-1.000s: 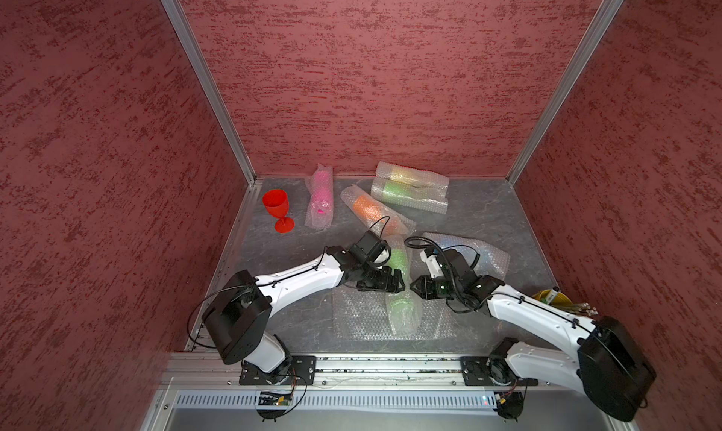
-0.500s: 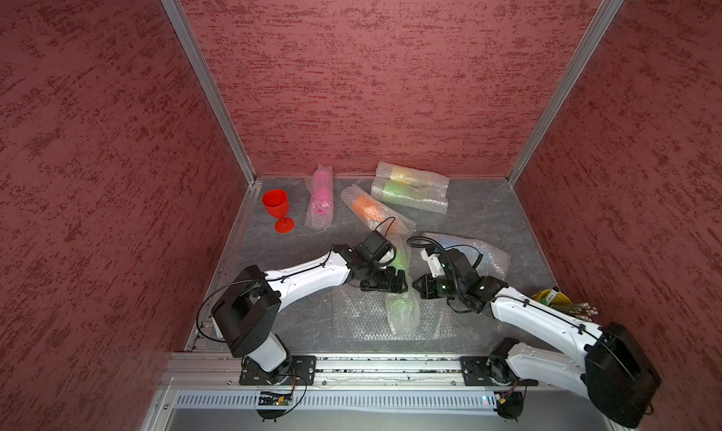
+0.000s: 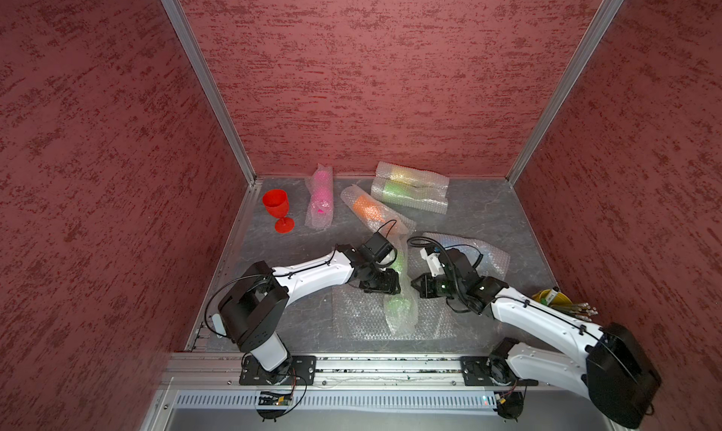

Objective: Unpack wine glasses from bubble wrap
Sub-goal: Unwrap the bubble wrap.

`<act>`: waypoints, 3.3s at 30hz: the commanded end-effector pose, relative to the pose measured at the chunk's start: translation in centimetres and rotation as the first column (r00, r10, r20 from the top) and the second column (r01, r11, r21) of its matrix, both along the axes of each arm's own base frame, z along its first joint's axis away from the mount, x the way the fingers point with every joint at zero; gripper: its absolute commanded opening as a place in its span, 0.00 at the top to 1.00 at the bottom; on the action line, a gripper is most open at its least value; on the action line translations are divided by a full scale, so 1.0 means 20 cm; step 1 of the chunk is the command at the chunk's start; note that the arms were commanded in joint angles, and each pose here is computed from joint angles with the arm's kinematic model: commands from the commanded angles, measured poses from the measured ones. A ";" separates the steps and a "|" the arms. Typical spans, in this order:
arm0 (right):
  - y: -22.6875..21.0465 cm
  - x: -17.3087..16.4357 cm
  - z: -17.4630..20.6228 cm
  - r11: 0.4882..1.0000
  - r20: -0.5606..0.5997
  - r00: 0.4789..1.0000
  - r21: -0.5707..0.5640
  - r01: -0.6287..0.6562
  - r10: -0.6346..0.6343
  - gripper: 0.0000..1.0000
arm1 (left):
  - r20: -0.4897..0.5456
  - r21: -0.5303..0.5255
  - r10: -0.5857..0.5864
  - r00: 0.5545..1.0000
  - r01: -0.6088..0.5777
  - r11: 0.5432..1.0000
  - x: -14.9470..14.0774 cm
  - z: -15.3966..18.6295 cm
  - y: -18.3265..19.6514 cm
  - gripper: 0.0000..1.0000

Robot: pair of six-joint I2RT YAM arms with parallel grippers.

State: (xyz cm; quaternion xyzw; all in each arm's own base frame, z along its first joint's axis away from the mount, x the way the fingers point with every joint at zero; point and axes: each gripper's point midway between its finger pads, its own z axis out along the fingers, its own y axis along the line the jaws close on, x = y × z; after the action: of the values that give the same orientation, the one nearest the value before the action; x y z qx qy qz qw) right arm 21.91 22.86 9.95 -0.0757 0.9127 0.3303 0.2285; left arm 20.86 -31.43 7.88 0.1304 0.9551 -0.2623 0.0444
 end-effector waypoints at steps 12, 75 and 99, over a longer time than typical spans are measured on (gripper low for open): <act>0.03 0.01 0.13 0.999 0.081 0.997 0.045 -0.021 0.017 0.47 | -0.018 -0.018 0.015 1.000 -0.016 1.000 0.00 -0.03 0.01 0.49; -0.17 0.11 -0.10 0.965 0.202 0.966 -0.170 0.198 -0.163 1.00 | -0.112 -0.095 0.195 0.974 -0.205 0.974 -0.05 -0.09 0.30 0.72; -0.02 0.06 0.25 0.984 0.175 0.973 0.118 0.131 -0.150 1.00 | 0.024 0.003 0.125 0.992 -0.125 0.992 -0.06 0.17 0.25 0.13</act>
State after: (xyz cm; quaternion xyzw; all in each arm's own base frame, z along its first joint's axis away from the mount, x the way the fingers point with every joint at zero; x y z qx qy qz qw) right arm 22.76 21.72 12.56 -0.0325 0.8864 0.3228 0.3303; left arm 19.17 -26.98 11.84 0.0781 0.9521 -0.2880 0.0673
